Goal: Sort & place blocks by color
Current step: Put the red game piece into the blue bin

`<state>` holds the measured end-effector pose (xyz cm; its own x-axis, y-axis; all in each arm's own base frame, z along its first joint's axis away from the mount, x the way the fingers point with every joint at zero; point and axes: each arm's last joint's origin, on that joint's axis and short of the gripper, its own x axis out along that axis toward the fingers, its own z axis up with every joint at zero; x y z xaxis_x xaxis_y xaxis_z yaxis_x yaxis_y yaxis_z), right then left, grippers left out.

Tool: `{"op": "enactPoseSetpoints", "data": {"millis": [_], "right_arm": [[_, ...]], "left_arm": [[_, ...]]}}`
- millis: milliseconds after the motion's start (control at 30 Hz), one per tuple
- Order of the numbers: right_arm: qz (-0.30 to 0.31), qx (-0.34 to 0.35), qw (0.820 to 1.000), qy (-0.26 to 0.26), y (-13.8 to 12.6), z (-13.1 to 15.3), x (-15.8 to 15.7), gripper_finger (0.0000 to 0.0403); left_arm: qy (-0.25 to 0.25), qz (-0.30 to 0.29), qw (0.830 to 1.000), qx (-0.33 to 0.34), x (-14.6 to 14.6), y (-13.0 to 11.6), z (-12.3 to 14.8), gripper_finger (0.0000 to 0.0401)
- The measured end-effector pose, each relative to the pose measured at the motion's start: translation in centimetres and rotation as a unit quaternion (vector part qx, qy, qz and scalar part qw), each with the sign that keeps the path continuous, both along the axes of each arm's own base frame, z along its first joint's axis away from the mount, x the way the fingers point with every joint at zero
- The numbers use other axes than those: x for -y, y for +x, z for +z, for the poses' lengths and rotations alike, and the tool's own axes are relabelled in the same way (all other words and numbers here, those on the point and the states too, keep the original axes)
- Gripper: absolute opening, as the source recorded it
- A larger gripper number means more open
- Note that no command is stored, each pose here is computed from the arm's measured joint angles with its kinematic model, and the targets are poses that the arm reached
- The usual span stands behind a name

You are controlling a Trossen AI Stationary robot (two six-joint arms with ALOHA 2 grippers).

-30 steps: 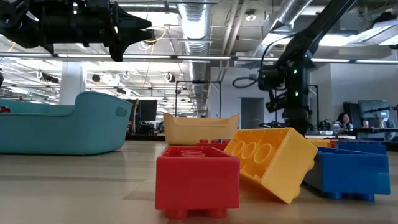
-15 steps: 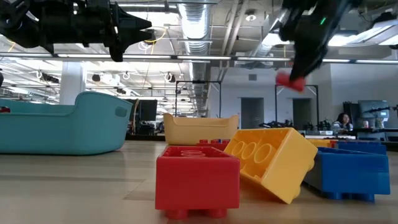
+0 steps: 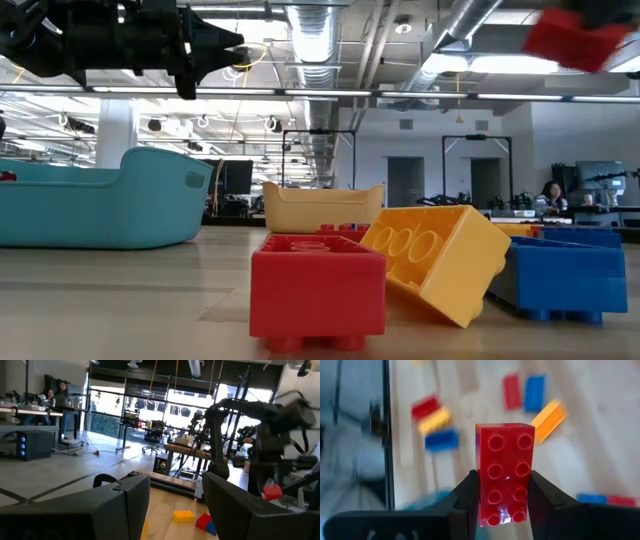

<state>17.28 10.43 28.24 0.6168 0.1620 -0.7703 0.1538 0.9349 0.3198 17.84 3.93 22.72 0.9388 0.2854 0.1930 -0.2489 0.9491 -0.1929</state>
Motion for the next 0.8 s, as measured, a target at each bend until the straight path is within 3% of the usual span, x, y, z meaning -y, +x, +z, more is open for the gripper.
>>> {"op": "enactPoseSetpoints", "data": {"millis": [200,467,600,800], "right_arm": [[0.063,-0.061,0.996,0.003,-0.3,-2.2,-4.0,0.0136],[0.016,-0.141,0.989,0.049,-0.1,-4.4,-6.2,0.0155],[-0.033,-0.141,0.986,0.085,0.5,-4.5,-6.3,0.0168],[-0.045,-0.123,0.985,0.11,1.2,-4.2,-6.2,0.0203]], "left_arm": [[-0.007,-0.002,1.0,0.006,0.0,0.0,0.1,0.0169],[-0.008,-0.002,1.0,0.007,0.0,0.0,0.1,0.0169],[-0.008,-0.002,1.0,0.006,0.0,0.0,0.0,0.0169],[-0.01,-0.002,1.0,-0.001,0.0,0.2,-0.2,0.0169]]}}
